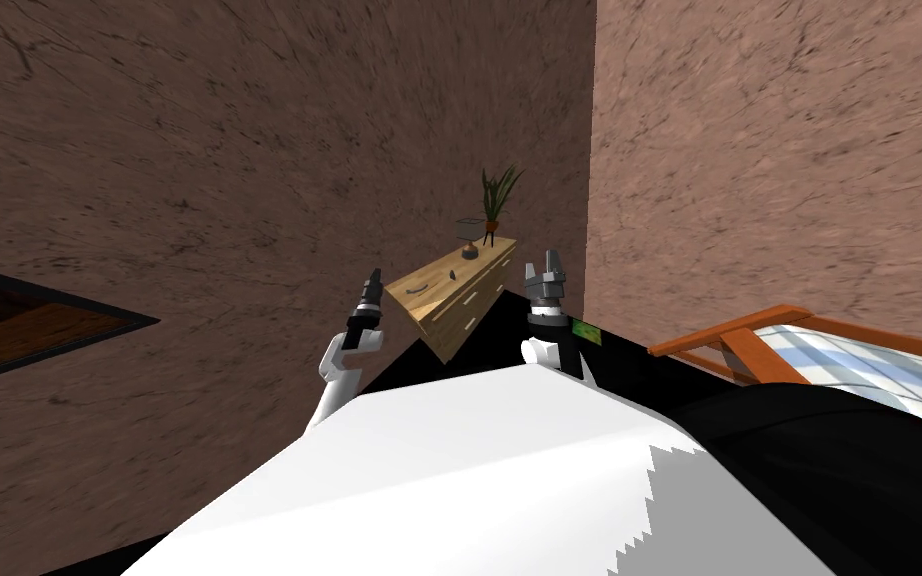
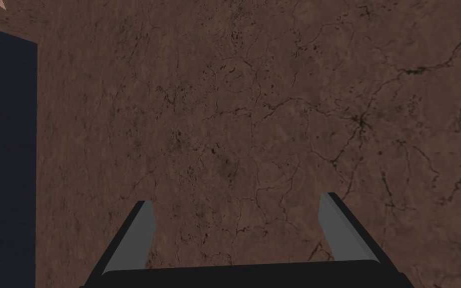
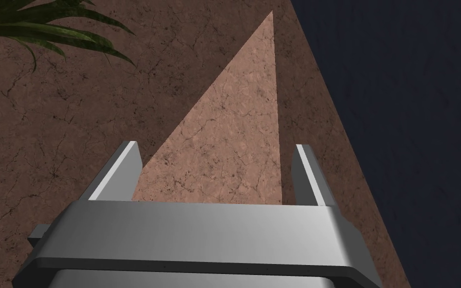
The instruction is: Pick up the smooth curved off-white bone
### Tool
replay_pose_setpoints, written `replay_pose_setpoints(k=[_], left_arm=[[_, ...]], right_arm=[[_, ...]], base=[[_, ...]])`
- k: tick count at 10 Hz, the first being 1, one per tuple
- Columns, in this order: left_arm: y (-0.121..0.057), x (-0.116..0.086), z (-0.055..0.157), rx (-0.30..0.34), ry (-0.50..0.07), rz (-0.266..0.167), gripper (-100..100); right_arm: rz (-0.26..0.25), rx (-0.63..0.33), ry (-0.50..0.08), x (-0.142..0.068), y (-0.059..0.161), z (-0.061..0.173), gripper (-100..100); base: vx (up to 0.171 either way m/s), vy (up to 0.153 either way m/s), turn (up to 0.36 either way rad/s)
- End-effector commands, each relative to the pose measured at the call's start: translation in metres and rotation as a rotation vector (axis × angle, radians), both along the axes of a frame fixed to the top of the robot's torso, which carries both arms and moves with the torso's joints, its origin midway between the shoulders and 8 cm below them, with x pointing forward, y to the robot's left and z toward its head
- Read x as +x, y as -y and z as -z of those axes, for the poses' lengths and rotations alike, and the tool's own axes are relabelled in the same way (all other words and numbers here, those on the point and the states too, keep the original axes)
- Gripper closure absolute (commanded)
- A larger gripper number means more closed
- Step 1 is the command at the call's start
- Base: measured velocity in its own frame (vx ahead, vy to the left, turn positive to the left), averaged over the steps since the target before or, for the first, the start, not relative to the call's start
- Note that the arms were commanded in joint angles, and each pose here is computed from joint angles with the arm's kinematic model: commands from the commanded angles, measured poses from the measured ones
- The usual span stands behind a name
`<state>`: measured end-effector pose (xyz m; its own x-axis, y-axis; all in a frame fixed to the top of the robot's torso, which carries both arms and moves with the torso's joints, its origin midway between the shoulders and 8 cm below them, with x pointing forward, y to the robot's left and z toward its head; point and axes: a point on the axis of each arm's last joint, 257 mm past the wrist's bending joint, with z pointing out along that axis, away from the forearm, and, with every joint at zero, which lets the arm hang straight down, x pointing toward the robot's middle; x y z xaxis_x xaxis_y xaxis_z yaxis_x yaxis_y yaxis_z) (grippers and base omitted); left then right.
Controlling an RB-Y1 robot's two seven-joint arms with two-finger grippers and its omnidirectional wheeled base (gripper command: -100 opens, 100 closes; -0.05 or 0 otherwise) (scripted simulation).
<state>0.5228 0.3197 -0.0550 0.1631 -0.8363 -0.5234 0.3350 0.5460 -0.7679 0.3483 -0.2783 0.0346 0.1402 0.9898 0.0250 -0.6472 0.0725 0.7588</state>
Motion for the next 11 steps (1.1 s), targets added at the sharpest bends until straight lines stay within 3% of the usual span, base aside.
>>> replay_pose_setpoints(k=[1, 4, 7, 8, 11], left_arm=[[-0.013, 0.017, 0.004, 0.031, -0.035, -0.038, -100], [-0.034, 0.038, 0.023, 0.049, -0.103, -0.085, -100], [-0.064, 0.064, 0.026, 0.085, -0.171, -0.158, -100], [-0.069, 0.067, 0.037, 0.081, -0.196, -0.167, -100], [-0.101, 0.088, 0.039, 0.103, -0.261, -0.239, -100]], right_arm=[[0.0, 0.0, 0.0, 0.0, 0.0, 0.0, 0], [0.0, 0.0, 0.0, 0.0, 0.0, 0.0, 0], [0.0, 0.0, 0.0, 0.0, 0.0, 0.0, 0], [0.0, 0.0, 0.0, 0.0, 0.0, 0.0, 0], [0.0, 0.0, 0.0, 0.0, 0.0, 0.0, 0]], base=[[-0.004, -0.117, 0.07], [0.002, -0.111, 0.065], [-0.008, -0.089, 0.075], [-0.013, -0.1, 0.043], [0.012, -0.115, 0.067]])
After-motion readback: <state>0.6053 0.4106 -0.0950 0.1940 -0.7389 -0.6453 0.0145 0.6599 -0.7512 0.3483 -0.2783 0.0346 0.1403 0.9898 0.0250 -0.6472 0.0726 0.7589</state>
